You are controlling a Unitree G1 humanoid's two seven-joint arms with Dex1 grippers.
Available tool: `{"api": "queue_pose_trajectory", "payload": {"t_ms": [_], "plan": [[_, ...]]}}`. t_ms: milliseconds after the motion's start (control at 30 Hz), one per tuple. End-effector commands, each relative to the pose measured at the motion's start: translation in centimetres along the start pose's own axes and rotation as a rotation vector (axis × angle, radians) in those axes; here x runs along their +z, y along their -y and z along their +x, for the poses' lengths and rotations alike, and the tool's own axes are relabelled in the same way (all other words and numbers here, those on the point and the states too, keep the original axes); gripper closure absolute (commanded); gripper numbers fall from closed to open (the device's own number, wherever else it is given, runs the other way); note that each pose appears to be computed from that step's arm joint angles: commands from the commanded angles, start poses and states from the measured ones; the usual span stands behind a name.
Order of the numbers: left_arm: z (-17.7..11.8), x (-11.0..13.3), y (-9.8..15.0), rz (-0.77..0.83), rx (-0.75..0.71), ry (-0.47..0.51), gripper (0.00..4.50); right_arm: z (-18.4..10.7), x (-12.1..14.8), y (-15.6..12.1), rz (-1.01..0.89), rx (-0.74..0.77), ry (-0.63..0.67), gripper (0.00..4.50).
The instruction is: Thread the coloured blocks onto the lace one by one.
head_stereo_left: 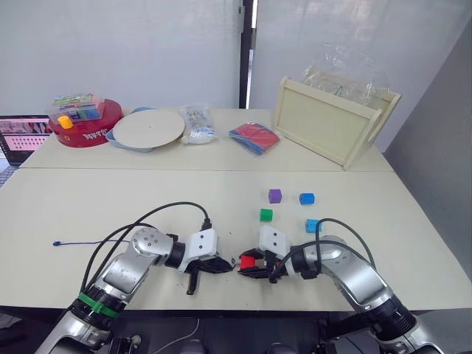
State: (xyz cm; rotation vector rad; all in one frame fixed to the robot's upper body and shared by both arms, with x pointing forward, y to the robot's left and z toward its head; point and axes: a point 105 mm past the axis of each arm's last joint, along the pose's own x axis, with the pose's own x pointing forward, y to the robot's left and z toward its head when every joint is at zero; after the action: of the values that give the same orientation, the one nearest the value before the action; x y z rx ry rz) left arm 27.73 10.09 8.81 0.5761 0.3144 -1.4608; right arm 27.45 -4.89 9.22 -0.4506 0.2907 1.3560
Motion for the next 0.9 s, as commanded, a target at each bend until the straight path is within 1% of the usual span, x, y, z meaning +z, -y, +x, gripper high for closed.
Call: {"api": "queue_pose_trajectory", "payload": {"t_ms": [33,167,300,333,367,400,433,467,500,567,667,900], "plan": [[-1.1,0.0,-0.3,0.024,0.020,-0.031,4.48,0.3,-0.1,-0.4,0.006,0.011,-0.007,3.31],[-2.0,-0.3,-0.7,0.015,0.046,-0.057,4.48,0.4,-0.2,-0.5,0.006,0.014,-0.008,3.31],[-2.7,-0.4,-0.9,0.018,0.057,-0.064,3.39,0.4,-0.2,-0.4,0.005,0.014,-0.008,3.31],[-2.8,-0.4,-0.9,0.018,0.057,-0.064,2.98,0.4,-0.2,-0.4,0.004,0.014,-0.008,3.31],[-2.8,-0.4,-0.9,0.018,0.057,-0.064,2.74,0.4,-0.2,-0.4,0.003,0.013,-0.007,3.31],[-2.8,-0.3,-0.9,0.020,0.057,-0.066,2.35,0.4,-0.2,-0.4,0.003,0.013,-0.007,3.31],[-2.9,-0.3,-1.0,0.028,0.061,-0.075,2.09,0.4,-0.2,-0.4,0.003,0.012,-0.007,3.31],[-3.0,-0.3,-1.1,0.034,0.064,-0.081,1.71,0.4,-0.2,-0.4,0.003,0.012,-0.007,3.31],[-3.0,-0.2,-1.2,0.041,0.065,-0.084,1.43,0.4,-0.1,-0.4,0.003,0.012,-0.006,3.31],[-3.2,0.4,-1.6,0.060,0.076,-0.068,1.43,0.5,-0.2,-0.4,0.004,0.013,-0.006,3.31],[-2.5,2.1,-1.6,0.074,0.049,0.013,1.43,0.5,-0.2,-0.5,0.006,0.010,-0.006,3.31],[-1.4,2.3,-1.2,0.056,0.002,0.059,1.43,0.4,-0.3,-0.5,0.011,0.001,-0.009,3.31]]}}
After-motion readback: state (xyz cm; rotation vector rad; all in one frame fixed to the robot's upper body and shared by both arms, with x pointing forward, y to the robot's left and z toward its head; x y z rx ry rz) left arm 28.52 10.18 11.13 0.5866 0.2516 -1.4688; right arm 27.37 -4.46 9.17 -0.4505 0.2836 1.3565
